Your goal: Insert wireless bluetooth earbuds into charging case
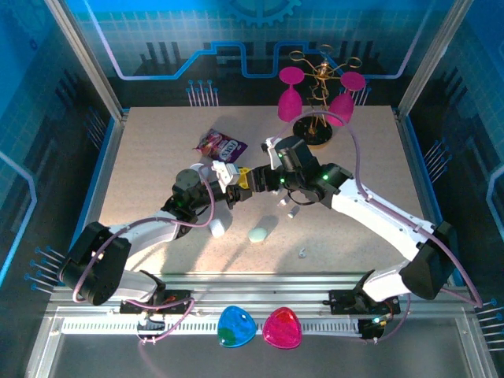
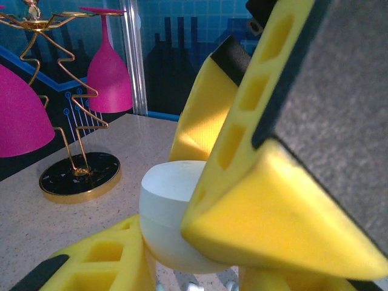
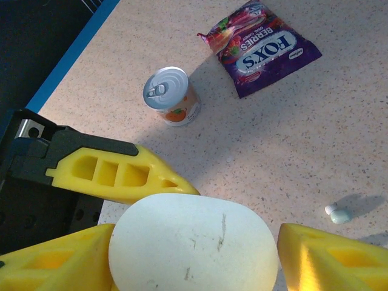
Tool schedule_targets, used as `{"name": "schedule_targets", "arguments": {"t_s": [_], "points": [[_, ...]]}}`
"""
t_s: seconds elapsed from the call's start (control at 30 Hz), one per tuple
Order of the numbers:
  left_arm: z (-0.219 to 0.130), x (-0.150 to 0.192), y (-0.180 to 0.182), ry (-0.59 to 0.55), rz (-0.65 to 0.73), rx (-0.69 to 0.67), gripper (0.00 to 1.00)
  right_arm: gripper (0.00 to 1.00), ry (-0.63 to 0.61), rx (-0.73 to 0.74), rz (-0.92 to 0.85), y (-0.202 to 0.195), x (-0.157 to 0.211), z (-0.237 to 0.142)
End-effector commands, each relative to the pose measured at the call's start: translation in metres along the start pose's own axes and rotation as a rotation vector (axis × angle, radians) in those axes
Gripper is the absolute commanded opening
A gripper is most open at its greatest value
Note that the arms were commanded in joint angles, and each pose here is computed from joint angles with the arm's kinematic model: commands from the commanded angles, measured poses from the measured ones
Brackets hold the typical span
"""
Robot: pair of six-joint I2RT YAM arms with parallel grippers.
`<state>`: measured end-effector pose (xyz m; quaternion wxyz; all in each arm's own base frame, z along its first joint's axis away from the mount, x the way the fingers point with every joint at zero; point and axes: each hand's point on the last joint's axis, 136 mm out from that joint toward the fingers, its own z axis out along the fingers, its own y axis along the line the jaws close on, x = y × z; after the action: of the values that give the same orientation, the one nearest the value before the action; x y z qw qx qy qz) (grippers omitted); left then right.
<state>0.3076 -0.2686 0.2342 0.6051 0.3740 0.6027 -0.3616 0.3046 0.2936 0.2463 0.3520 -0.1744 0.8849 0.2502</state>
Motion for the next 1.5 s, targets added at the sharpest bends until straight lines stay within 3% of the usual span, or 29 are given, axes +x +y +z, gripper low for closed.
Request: {"name": "schedule_targets", "arguments": {"t_s": [0.0,0.2,0.37,0.4,0.5,0.6,1.0,1.47], "points": [[0.0,-0.027,-0.003,-0.078,0.055,0.003,0.21,0.69,0.037,0.01,0.02,-0.004,0.006,0.003],[0.0,-0.027,-0.003,-0.077,0.057,0.001,0.22,0.53,0.021,0.011,0.025,-0.004,0.002,0.0],[0.0,-0.024,-0.002,-0.071,0.051,-0.006,0.34,0.51,-0.012,0.03,0.03,-0.011,-0.002,-0.004],[0.0,-0.022,-0.001,-0.067,0.046,-0.007,0.41,0.5,-0.023,0.036,0.037,-0.014,-0.003,-0.004],[-0.001,-0.014,-0.002,-0.046,0.036,-0.011,0.79,0.49,-0.045,0.066,0.072,-0.03,-0.002,-0.002],[-0.004,0.0,-0.003,-0.015,0.021,-0.015,0.99,0.48,-0.056,0.142,0.107,-0.058,0.004,0.001],[-0.021,0.035,-0.023,0.101,-0.049,0.023,0.99,0.46,-0.114,0.565,0.166,-0.207,0.038,0.039],[-0.024,0.039,-0.029,0.123,-0.05,0.037,0.99,0.49,0.106,0.67,0.241,-0.27,0.075,0.106]]}}
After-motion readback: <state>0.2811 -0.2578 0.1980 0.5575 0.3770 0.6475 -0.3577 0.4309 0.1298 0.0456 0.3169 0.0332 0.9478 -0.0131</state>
